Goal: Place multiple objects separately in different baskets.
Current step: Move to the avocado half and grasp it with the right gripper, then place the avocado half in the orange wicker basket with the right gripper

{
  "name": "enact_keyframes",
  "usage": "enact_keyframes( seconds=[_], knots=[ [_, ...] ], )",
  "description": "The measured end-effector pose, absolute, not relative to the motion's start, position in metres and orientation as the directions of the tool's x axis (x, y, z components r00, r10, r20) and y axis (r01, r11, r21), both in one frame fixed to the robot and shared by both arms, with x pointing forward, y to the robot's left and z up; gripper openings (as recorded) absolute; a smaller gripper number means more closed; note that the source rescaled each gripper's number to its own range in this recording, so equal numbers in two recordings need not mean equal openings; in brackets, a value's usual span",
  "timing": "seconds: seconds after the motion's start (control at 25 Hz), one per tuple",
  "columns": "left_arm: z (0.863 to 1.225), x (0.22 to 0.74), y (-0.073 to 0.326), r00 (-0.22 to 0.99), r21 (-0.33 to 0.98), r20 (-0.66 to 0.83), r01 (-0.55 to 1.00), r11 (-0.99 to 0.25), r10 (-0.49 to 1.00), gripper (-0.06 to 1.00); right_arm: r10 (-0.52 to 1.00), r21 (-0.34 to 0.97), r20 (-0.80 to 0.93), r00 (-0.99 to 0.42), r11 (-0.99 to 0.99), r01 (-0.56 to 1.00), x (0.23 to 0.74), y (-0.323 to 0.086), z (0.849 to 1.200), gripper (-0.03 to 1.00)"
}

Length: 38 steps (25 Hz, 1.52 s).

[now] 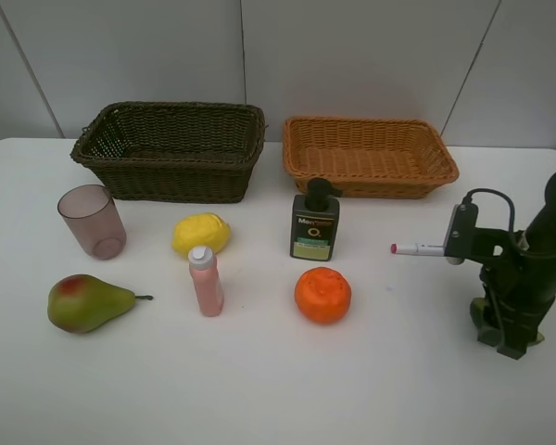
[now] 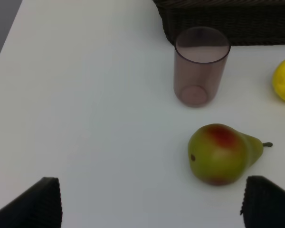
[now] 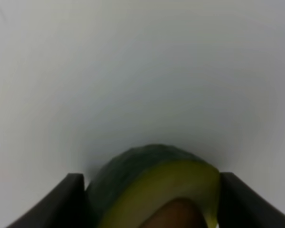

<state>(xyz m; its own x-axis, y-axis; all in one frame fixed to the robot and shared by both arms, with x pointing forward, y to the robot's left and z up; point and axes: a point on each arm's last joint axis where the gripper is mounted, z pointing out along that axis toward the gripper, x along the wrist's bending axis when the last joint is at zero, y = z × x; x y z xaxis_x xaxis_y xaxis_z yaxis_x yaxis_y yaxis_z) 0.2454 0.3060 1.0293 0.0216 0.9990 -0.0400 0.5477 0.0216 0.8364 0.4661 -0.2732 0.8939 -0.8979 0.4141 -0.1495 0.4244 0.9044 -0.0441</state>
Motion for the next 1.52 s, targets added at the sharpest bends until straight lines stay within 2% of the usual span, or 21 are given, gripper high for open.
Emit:
enact_keyframes(
  seconds=[0.36,0.64,0.92,1.2,1.52],
  knots=[
    [1.029,0.245,0.306,0.022,0.836,-0.040,0.548,0.022,0.999,1.00,0.430,0.055,-0.301,-0.852,0.899,0.434,0.491,-0.270,0.945,0.51],
    [1.029,0.245,0.306,0.022,0.836,-0.040,0.548,0.022,0.999,1.00,0.467,0.184,-0.429,-0.773,0.883,0.432,0.528,-0.263,0.999,0.51],
    [1.029,0.245,0.306,0.022,0.836,-0.040,0.548,0.022,0.999,1.00,0.524,0.367,-0.547,-0.653,0.851,0.375,0.568,-0.252,1.047,0.51],
    [1.029,0.245,0.306,0.022,0.836,-0.040,0.548,0.022,0.999,1.00,0.609,0.495,-0.524,-0.596,0.787,0.368,0.613,-0.239,1.038,0.51],
    [1.029,0.245,0.306,0.022,0.836,-0.040,0.548,0.022,0.999,1.00,0.634,0.532,-0.517,-0.575,0.764,0.364,0.654,-0.231,0.988,0.51]
  ],
)
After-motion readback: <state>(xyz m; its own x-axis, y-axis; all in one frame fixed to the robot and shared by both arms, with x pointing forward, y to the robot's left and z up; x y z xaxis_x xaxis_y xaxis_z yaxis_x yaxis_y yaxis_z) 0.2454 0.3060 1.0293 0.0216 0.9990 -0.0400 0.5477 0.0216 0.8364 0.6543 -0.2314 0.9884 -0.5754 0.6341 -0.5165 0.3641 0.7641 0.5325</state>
